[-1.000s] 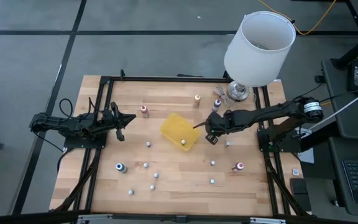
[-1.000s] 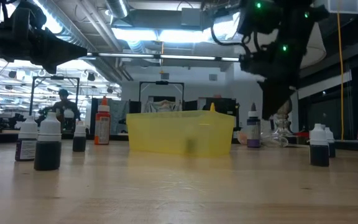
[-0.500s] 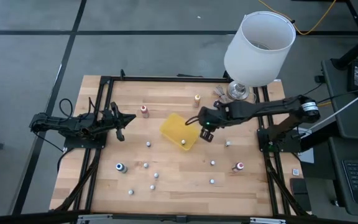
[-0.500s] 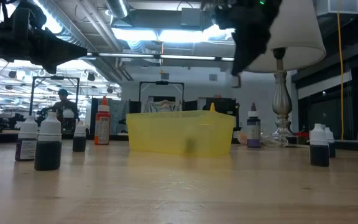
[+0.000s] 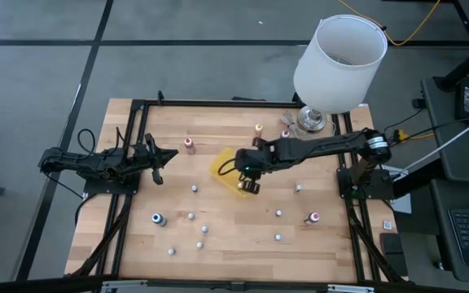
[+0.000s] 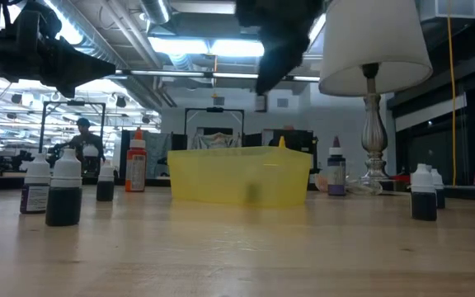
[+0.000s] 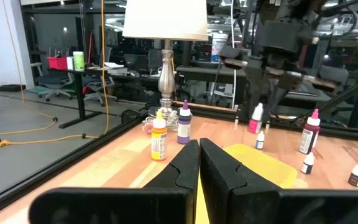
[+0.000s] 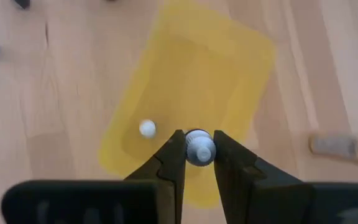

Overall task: Pick & Place food coloring
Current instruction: Put the small red food coloring bottle into the yellow bin

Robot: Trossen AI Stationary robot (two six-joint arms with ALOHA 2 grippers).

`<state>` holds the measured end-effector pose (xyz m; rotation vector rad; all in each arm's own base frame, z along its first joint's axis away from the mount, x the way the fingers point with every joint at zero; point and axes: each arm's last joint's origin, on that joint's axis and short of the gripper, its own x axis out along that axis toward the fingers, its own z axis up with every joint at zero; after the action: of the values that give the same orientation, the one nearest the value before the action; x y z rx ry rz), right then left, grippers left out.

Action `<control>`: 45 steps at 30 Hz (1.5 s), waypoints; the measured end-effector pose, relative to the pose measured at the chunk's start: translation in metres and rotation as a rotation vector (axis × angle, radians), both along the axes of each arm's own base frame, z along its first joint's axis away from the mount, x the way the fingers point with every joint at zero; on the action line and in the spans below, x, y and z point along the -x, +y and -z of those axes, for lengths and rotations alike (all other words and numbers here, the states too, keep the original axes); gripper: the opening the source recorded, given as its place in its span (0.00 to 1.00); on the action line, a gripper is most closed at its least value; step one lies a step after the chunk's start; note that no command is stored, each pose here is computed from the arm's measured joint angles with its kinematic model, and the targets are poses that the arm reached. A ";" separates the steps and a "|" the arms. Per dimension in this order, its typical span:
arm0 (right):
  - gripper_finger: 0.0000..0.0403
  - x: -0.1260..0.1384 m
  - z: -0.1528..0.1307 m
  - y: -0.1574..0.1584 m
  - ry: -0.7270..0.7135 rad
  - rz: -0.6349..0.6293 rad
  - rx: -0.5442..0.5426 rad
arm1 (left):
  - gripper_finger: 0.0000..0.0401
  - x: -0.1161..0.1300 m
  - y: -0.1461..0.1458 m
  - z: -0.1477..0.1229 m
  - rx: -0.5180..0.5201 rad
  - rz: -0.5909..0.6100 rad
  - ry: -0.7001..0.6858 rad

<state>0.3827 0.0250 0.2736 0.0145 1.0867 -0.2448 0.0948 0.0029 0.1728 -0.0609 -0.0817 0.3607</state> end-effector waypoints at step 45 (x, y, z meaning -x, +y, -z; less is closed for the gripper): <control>0.18 -0.029 0.104 0.015 0.035 -0.255 0.023 | 0.03 0.000 0.000 0.000 0.000 0.001 0.000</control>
<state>0.4121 0.0404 0.1695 -0.1489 1.1087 -0.0284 0.0948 0.0028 0.1728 -0.0610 -0.0819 0.3598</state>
